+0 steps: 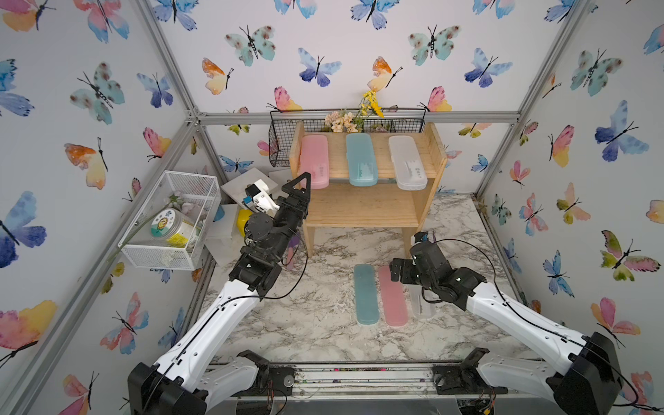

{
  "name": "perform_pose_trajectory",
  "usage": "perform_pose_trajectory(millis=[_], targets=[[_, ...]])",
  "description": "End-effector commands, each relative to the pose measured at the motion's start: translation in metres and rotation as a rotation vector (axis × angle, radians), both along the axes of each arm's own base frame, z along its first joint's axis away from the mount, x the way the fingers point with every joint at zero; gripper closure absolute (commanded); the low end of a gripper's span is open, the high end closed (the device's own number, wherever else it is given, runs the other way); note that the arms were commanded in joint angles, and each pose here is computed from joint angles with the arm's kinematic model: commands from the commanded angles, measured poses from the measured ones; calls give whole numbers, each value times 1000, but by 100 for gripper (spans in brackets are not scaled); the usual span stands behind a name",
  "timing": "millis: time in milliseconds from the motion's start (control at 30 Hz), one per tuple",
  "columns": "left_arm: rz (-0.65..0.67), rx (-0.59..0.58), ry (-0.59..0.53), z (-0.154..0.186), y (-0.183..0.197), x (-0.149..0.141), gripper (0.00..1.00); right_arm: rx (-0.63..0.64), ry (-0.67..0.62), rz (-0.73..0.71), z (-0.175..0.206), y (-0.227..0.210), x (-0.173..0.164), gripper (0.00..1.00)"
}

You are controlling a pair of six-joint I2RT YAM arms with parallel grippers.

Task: Remove the pencil cases from the shelf
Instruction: Pick up the pencil case from the shelf.

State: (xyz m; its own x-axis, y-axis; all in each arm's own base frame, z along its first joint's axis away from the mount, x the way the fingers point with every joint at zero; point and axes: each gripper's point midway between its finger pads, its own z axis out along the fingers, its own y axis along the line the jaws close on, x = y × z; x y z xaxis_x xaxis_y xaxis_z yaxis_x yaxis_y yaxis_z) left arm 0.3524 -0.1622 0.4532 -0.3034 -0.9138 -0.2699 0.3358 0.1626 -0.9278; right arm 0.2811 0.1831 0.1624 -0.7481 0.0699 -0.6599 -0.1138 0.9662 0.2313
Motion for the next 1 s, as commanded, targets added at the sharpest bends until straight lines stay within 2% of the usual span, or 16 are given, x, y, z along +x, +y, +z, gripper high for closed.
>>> perform_pose_trajectory(millis=[0,67,167,267,400,600,700,833,967], targets=[[-25,-5,-49,15,-2,-1,28,23,-17,17,11,6,6,1],[-24,-6,-44,14,-2,1,35,24,-14,18,10,6,7,1],[-21,-5,-34,10,-1,4,38,23,-10,18,9,6,8,1],[-26,-6,-25,6,-1,7,51,25,-9,19,9,6,8,1],[-30,-7,-13,2,-1,10,57,29,-9,19,10,6,8,1],[-24,-6,-16,2,3,9,76,16,-4,16,9,4,8,1],[-31,7,-24,2,2,6,82,18,-13,15,12,3,7,1],[-59,53,-120,10,-2,-8,88,55,-56,17,29,3,6,1],[-78,192,-249,22,-7,-31,91,96,-121,31,57,2,4,1]])
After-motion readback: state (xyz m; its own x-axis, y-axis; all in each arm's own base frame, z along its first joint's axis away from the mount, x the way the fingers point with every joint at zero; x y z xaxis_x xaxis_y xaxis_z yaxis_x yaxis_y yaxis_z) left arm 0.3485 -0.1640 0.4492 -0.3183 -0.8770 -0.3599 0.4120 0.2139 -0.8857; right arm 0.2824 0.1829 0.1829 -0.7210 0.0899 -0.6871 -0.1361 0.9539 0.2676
